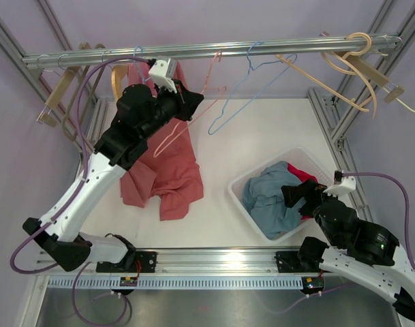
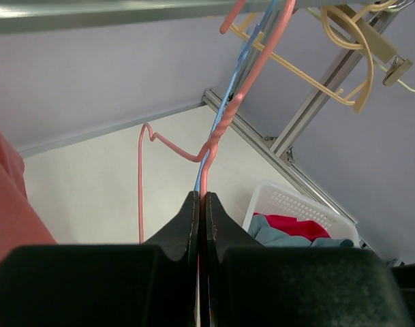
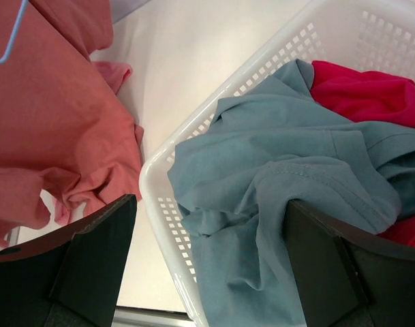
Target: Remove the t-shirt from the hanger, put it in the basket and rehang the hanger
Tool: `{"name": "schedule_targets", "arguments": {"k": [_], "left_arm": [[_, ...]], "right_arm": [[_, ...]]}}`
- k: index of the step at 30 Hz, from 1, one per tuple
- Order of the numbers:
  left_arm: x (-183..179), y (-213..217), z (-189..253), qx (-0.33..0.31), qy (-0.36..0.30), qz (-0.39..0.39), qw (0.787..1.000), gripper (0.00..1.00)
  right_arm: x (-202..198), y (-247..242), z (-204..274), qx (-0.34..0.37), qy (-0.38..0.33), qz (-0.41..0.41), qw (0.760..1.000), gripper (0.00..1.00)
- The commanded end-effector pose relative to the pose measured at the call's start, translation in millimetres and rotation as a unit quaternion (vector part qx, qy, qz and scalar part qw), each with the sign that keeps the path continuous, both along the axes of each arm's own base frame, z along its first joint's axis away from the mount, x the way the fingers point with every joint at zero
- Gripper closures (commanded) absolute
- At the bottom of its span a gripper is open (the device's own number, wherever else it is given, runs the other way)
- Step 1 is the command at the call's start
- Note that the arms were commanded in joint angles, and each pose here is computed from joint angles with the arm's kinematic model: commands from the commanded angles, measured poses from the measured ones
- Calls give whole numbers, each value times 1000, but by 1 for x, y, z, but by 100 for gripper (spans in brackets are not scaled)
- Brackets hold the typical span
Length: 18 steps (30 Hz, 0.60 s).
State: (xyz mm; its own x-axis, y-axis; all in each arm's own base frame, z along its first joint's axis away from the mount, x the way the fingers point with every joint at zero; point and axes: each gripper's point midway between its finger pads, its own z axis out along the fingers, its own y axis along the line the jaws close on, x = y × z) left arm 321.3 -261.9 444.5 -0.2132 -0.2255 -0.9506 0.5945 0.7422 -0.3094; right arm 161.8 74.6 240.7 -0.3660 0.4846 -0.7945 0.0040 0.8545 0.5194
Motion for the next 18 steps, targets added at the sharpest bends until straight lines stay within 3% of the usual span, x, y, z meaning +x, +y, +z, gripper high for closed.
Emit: {"name": "schedule_targets", "arguments": {"k": [1,9,18], "left_arm": [[7,-10,62,-51,-80,-14,995,100],[18,-20,80,-63,-97,-18,993,100],[44,-22,50,-42,-63,0,997,100]], "right_arm": [[1,7,-3,-10,-1,17,1000,7],[3,13,-5,-9,-3,24,1000,7],[2,19,-3,0,-3,37,999,7]]}}
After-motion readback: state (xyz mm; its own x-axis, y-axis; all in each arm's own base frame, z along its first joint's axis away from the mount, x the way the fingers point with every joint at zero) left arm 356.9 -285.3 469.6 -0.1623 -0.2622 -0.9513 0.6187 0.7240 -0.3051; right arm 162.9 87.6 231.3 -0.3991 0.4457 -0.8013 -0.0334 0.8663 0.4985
